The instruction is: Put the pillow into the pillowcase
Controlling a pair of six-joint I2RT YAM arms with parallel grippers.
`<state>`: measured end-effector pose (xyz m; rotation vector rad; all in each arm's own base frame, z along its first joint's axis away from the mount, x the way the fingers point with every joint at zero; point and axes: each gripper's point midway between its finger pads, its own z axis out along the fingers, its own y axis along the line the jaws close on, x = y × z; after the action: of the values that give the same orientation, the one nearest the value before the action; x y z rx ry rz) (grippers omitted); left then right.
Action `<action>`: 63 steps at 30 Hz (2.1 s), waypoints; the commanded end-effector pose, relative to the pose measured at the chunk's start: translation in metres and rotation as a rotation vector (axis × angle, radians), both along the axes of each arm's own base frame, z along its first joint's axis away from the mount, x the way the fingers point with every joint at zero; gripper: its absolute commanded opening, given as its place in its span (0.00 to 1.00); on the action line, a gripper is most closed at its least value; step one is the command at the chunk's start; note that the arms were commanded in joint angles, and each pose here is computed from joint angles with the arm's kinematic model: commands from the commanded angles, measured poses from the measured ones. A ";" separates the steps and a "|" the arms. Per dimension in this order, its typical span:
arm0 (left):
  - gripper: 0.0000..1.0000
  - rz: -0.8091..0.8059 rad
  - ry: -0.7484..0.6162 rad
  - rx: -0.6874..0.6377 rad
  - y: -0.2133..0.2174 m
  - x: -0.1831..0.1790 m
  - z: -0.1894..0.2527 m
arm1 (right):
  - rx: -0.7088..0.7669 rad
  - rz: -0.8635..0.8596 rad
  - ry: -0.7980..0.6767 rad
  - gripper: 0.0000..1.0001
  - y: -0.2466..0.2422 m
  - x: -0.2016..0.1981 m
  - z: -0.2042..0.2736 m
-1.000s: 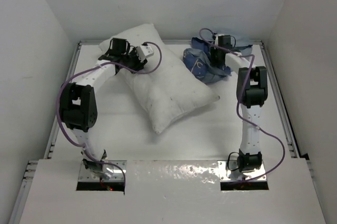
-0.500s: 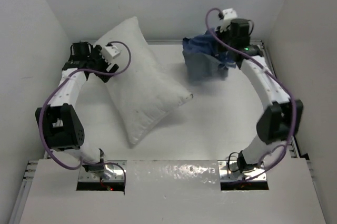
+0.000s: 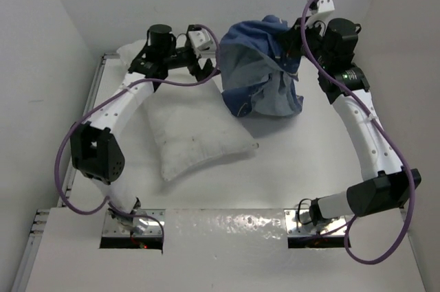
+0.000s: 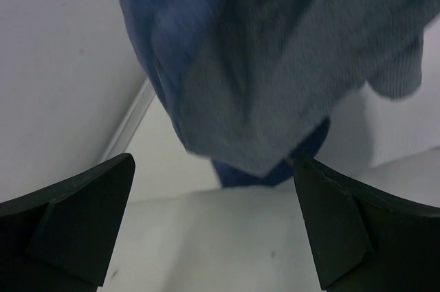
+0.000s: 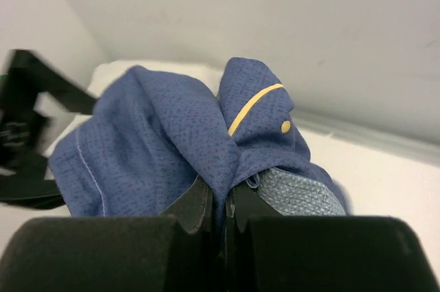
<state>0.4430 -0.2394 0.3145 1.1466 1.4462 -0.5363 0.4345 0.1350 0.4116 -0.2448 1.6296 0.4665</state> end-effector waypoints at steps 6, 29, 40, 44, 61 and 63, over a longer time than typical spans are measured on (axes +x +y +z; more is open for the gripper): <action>1.00 0.034 0.167 -0.207 -0.041 0.024 -0.035 | 0.140 0.188 0.031 0.00 0.043 -0.023 0.002; 0.00 0.464 -0.535 -0.423 0.019 0.126 0.226 | 0.083 -0.395 -0.124 0.00 -0.111 0.091 0.101; 0.00 0.111 -0.491 -0.178 -0.014 0.055 0.218 | -0.113 -0.508 -0.049 0.00 -0.140 -0.014 0.002; 0.00 0.165 -0.542 -0.155 -0.003 0.055 0.230 | -0.202 -0.420 0.050 0.18 -0.131 -0.049 -0.032; 0.00 0.043 -0.284 0.003 -0.013 0.037 0.133 | -0.286 0.014 0.253 0.90 -0.053 -0.089 -0.143; 0.00 0.052 -0.283 0.005 -0.012 0.039 0.132 | -0.366 0.082 0.231 0.99 -0.020 -0.078 -0.159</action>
<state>0.4895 -0.2589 0.4014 1.1896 1.3202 -0.3719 0.3469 0.0702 0.2675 -0.3448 1.9628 0.2213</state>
